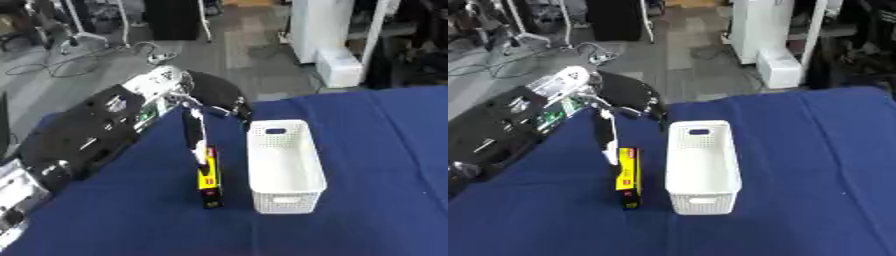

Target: Pick up objects on the table and place them in the box.

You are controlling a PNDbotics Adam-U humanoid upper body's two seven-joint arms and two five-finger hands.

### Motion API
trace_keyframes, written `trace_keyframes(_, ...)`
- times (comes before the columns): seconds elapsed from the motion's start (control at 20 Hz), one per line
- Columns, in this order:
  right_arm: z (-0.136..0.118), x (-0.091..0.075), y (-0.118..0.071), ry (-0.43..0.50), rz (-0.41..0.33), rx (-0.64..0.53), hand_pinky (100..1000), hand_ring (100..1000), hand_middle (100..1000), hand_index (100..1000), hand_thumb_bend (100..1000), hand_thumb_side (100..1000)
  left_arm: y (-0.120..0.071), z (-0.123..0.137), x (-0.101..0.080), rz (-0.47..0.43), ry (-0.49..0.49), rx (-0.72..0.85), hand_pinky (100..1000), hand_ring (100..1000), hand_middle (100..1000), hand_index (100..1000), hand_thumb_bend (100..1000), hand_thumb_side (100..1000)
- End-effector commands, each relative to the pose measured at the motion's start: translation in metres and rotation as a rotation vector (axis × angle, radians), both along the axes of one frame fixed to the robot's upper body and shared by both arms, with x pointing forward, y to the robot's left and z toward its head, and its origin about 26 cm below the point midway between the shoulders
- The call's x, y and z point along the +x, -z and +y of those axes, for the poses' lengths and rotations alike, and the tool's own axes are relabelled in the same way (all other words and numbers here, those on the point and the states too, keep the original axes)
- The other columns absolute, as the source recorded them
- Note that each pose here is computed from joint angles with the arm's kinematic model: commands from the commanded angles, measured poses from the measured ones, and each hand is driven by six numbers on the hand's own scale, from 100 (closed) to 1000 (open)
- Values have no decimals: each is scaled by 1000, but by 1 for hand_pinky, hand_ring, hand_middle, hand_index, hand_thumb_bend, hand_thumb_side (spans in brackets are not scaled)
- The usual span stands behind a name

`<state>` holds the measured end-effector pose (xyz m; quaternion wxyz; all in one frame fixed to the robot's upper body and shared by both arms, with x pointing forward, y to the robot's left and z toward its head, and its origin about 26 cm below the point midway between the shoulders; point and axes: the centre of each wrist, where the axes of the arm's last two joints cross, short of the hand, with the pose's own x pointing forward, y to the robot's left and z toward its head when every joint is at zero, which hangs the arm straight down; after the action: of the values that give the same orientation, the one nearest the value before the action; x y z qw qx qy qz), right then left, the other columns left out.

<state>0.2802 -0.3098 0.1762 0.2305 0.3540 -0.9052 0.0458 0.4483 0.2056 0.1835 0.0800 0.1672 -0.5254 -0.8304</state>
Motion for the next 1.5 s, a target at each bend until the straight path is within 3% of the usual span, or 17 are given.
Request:
trace_keyframes(0.05, -4, 0, -12, 1, -30, -24, 100, 100, 100, 189, 100, 1000, -17, 12, -1, 58, 150, 220, 796, 766, 752, 766, 858, 667)
trace_keyframes(0.35, -6, -1, -11, 14, -30, -32, 100, 100, 100, 189, 100, 1000, -18, 35, -12, 135, 145, 222, 774, 738, 723, 740, 845, 669)
trace_keyframes(0.65, -7, -3, -8, 25, -31, -43, 100, 100, 100, 190, 100, 1000, -22, 47, -29, 156, 175, 183, 769, 733, 721, 747, 836, 651)
trace_keyframes(0.85, -7, -3, -7, 26, -33, -47, 100, 100, 100, 190, 100, 1000, -26, 43, -33, 146, 192, 199, 772, 739, 730, 751, 810, 603)
trace_keyframes(1.0, -7, -3, -7, 27, -32, -48, 100, 100, 100, 190, 100, 1000, -30, 38, -34, 129, 200, 228, 777, 749, 738, 763, 865, 588)
trace_keyframes(1.2, -7, -3, -7, 24, -30, -50, 100, 100, 100, 190, 100, 1000, -35, 24, -35, 94, 223, 272, 777, 755, 744, 774, 865, 521)
trace_keyframes(1.5, -6, -2, -9, 20, -29, -47, 100, 100, 100, 190, 100, 1000, -38, 4, -33, 58, 251, 330, 778, 767, 770, 799, 780, 426)
